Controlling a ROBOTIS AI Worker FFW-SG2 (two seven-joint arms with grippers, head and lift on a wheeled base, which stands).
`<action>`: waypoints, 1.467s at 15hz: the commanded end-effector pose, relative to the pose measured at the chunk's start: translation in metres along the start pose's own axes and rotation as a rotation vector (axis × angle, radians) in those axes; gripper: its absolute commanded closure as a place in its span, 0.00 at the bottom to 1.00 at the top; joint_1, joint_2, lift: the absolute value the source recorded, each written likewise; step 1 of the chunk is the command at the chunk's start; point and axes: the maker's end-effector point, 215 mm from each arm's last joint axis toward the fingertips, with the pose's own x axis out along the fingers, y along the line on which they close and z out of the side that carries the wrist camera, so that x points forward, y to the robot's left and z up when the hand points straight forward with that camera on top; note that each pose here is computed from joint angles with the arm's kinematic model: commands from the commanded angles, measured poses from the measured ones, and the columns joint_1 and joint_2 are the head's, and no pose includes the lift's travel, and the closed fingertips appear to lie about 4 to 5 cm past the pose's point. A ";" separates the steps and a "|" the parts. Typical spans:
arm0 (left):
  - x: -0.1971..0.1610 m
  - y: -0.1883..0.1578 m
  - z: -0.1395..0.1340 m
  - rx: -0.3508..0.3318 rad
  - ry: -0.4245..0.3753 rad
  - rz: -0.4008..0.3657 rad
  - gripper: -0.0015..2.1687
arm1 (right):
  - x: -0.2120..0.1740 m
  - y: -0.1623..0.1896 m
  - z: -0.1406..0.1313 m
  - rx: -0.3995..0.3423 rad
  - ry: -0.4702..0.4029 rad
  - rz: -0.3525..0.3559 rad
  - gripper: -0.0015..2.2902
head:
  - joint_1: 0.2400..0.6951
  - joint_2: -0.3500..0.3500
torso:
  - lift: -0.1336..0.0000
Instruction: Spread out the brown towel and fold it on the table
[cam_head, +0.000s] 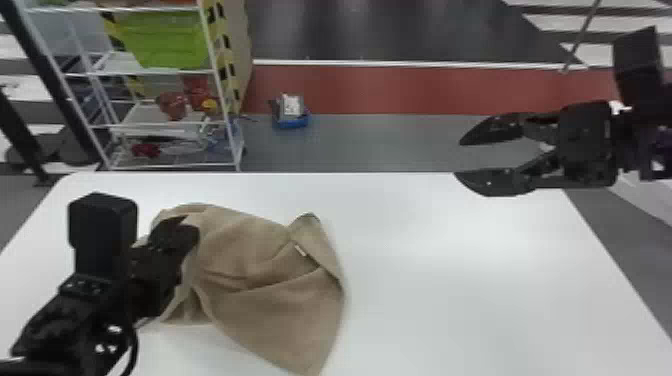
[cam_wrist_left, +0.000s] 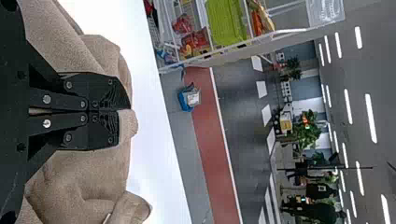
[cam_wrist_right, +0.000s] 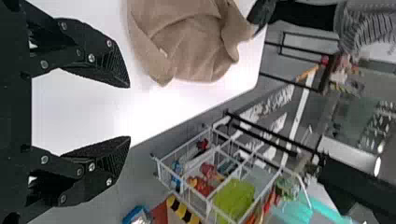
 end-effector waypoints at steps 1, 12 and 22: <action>-0.001 0.002 -0.003 0.000 0.006 0.003 0.71 | 0.047 0.059 0.014 -0.025 0.041 0.133 0.17 | 1.00 0.61 | 0.07; -0.004 0.008 -0.012 0.008 -0.008 0.008 0.71 | 0.178 0.229 0.001 0.219 0.225 0.470 0.21 | 1.00 0.96 | 0.07; -0.012 0.025 -0.019 -0.006 -0.023 0.025 0.71 | 0.230 0.262 -0.004 0.152 0.322 0.534 0.23 | 1.00 1.00 | 0.07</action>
